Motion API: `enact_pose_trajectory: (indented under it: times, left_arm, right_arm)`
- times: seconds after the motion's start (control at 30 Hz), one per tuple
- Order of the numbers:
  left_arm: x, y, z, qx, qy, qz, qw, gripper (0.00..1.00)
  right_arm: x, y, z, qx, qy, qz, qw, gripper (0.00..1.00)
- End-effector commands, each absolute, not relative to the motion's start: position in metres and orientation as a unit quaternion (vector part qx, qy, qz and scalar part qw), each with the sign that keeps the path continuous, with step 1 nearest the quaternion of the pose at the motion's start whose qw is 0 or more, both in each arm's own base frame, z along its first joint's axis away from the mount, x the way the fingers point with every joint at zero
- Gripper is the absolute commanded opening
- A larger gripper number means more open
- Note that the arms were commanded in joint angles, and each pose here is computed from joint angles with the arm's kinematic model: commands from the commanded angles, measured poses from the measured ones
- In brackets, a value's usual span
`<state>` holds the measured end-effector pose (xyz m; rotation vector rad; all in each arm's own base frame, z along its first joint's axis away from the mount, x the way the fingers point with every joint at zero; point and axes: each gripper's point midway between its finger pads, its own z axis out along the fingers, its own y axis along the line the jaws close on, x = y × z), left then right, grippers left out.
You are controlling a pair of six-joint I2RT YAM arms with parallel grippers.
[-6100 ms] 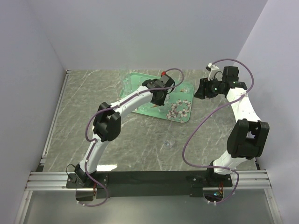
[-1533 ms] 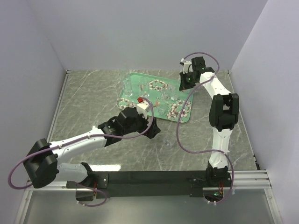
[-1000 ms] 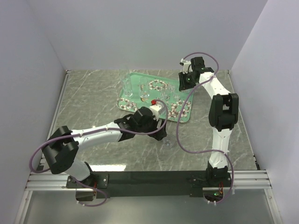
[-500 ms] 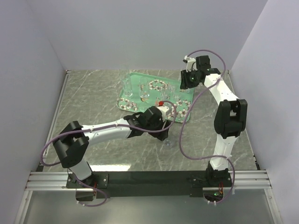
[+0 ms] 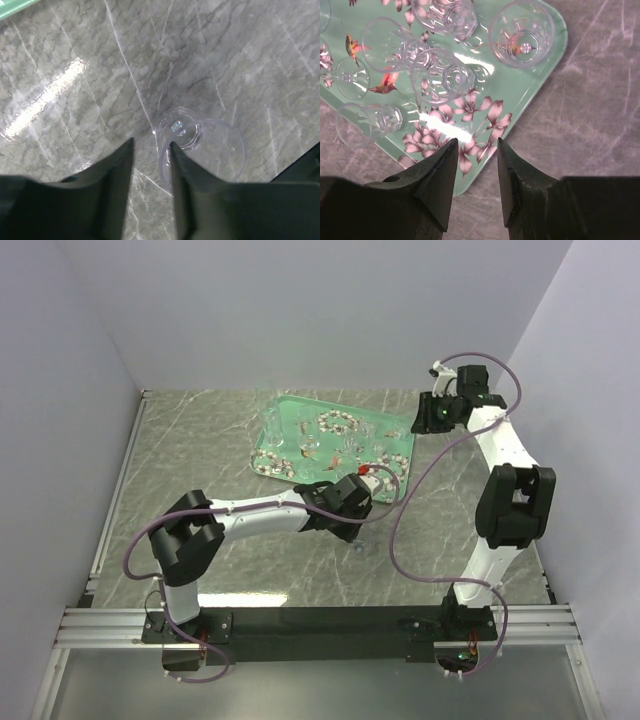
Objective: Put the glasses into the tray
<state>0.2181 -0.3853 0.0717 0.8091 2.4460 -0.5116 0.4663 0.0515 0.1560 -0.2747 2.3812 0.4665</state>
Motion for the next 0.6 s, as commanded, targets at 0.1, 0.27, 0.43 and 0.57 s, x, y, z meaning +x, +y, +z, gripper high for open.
enact_pose_trajectory:
  times: [0.1,0.27,0.43,0.57]
  left_arm:
    - [0.223,-0.385,0.08,0.301,0.904,-0.155,0.261,0.26]
    - [0.226,-0.389,0.093,0.3,0.9,-0.163,0.272,0.01]
    - [0.24,-0.401,0.124,0.278,0.892,-0.185,0.303,0.0]
    - [0.271,-0.405,0.144,0.245,0.893,-0.198,0.323,0.0]
  right_arm:
    - [0.459,0.045,0.188,-0.1,0.899,0.194,0.38,0.44]
    - [0.453,0.04,0.194,-0.096,0.897,0.194,0.385,0.44]
    - [0.442,0.033,0.197,-0.096,0.898,0.184,0.389,0.44]
    - [0.432,0.027,0.195,-0.097,0.898,0.17,0.394,0.44]
